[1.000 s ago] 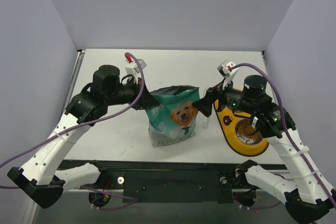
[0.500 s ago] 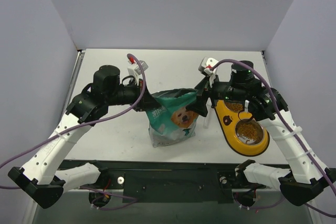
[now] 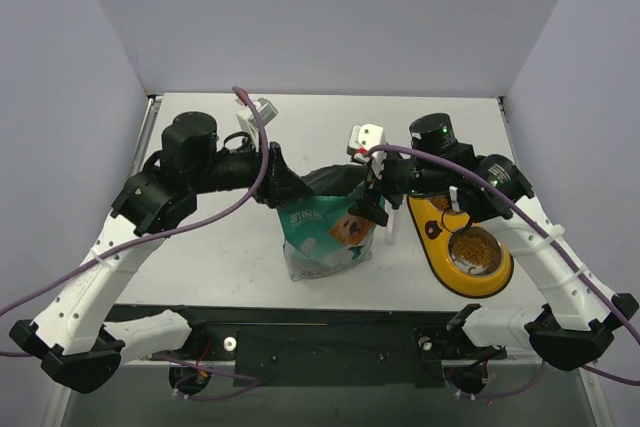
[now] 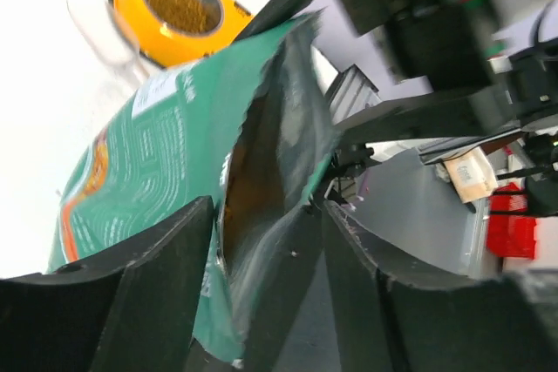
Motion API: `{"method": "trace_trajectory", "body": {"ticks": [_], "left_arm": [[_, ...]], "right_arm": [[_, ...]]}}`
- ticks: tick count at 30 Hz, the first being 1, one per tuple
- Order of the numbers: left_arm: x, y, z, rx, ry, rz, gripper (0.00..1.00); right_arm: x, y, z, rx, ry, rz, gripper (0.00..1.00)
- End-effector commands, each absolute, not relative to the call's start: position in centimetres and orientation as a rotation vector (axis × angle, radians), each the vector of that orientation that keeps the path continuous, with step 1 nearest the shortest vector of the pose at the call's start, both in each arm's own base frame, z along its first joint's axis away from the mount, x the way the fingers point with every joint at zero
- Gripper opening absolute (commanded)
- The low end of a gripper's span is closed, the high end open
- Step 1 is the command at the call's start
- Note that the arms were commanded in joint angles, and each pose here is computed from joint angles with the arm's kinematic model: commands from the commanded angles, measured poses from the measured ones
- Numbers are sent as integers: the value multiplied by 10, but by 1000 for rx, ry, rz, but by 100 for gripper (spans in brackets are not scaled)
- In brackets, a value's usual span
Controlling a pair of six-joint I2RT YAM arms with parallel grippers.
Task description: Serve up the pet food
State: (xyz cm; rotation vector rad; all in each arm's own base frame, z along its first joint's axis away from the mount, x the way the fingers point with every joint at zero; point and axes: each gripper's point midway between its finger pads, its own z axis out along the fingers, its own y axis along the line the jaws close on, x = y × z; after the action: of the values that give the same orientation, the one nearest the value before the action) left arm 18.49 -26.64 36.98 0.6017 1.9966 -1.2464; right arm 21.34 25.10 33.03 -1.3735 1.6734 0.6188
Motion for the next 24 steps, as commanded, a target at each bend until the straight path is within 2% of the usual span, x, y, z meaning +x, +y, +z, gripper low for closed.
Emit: {"method": "trace_trajectory", "body": {"ticks": [1, 4, 8, 10, 13, 18, 23, 24], "left_arm": [[189, -273, 432, 667, 1759, -1129, 65], [183, -290, 435, 765, 1691, -1051, 69], [192, -310, 419, 834, 1673, -979, 68], [197, -316, 414, 843, 1652, -974, 68], [201, -318, 415, 853, 1621, -962, 69], [203, -326, 414, 911, 1635, -956, 72], [204, -325, 416, 925, 1654, -934, 73], [205, -321, 420, 909, 1649, -922, 73]], "right_arm": [[212, 234, 322, -1431, 1684, 501, 75], [212, 232, 316, -1443, 1699, 489, 72], [216, 231, 321, -1420, 1686, 476, 59], [218, 232, 322, -1411, 1683, 475, 52], [220, 233, 322, -1388, 1692, 492, 35], [220, 236, 327, -1320, 1686, 585, 20], [223, 233, 335, -1246, 1703, 656, 0], [224, 232, 336, -1239, 1703, 659, 0]]}}
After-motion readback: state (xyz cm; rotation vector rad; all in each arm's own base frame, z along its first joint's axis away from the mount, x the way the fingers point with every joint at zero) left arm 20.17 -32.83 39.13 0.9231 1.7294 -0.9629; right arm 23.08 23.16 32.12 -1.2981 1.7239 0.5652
